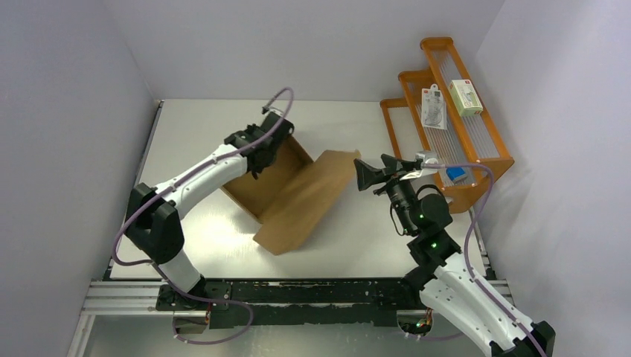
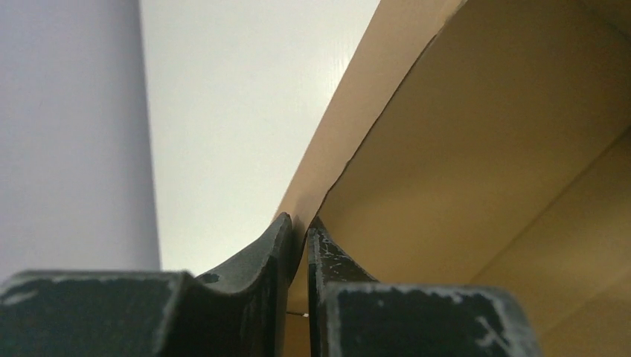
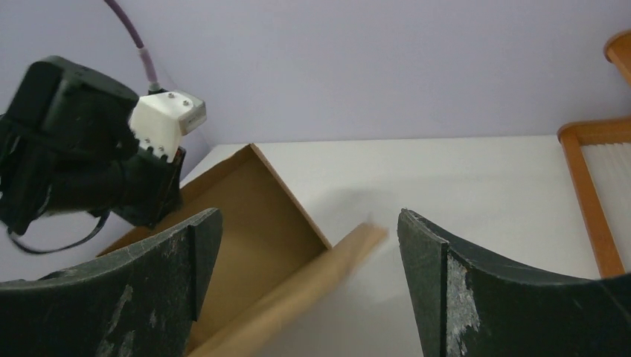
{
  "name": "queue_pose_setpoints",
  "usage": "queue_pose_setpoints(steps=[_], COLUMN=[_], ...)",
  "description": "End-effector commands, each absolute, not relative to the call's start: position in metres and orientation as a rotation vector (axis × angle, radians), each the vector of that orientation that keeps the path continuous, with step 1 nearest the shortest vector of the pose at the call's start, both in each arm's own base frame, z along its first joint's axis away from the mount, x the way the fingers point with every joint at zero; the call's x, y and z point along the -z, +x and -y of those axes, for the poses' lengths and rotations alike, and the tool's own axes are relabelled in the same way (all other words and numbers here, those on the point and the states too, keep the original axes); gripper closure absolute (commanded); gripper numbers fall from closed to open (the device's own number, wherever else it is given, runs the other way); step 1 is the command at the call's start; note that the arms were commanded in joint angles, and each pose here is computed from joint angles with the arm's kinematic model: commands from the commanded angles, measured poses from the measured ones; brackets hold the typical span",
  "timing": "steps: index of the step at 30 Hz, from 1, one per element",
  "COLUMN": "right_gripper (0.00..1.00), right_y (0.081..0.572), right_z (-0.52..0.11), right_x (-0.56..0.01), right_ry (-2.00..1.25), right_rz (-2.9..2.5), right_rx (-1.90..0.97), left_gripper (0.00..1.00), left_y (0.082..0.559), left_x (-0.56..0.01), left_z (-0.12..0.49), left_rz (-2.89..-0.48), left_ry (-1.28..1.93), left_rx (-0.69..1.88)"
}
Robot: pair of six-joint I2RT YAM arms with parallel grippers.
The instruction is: Fold the paper box
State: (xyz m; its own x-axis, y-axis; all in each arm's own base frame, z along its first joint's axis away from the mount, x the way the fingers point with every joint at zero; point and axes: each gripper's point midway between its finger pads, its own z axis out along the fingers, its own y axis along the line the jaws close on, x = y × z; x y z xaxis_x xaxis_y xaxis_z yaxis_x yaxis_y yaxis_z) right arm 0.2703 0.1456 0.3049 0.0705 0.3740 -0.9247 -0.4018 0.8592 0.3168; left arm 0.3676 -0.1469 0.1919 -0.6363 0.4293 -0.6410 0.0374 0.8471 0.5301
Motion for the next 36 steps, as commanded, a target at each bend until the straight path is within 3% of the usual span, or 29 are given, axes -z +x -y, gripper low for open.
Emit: queue_pose_setpoints(steps=[1,10,20,25,32,36], right_gripper=[0.09,0.09,0.1,0.13,0.14,0.14], right_y=[0.265,0.267,0.281,0.284,0.285,0.286], right_z=[-0.147,-0.154,-0.171,-0.189,-0.207,-0.215], right_x=[-0.307,-0.302,-0.286,-0.276,-0.273,-0.267], right_ry=[-0.079,-0.123,-0.202,-0.299,-0.39,-0.428], right_rz=[-1.391,-1.411,-1.549,-1.614,-1.675,-1.734], right_rx=[-0.574,-0.582,-0.555,-0.582,-0.593,-0.525], left_gripper=[0.91,0.91,0.82,0.73,0.42,0.35], left_y=[0.384,0.38,0.336,0.325,0.324,0.327], left_x=[-0.184,-0.117,-0.06,-0.061,-0.091,-0.128], left_z=[0.154,0.115,0.131,0.133,0.123,0.102], left_rz=[-2.308,-2.529,-2.567,-2.522,-2.461,-2.357], left_ry=[0.211,-0.099,-0.313,-0.363,-0.334,-0.327], left_rx=[-0.248,0.18,0.505,0.564,0.511,0.414])
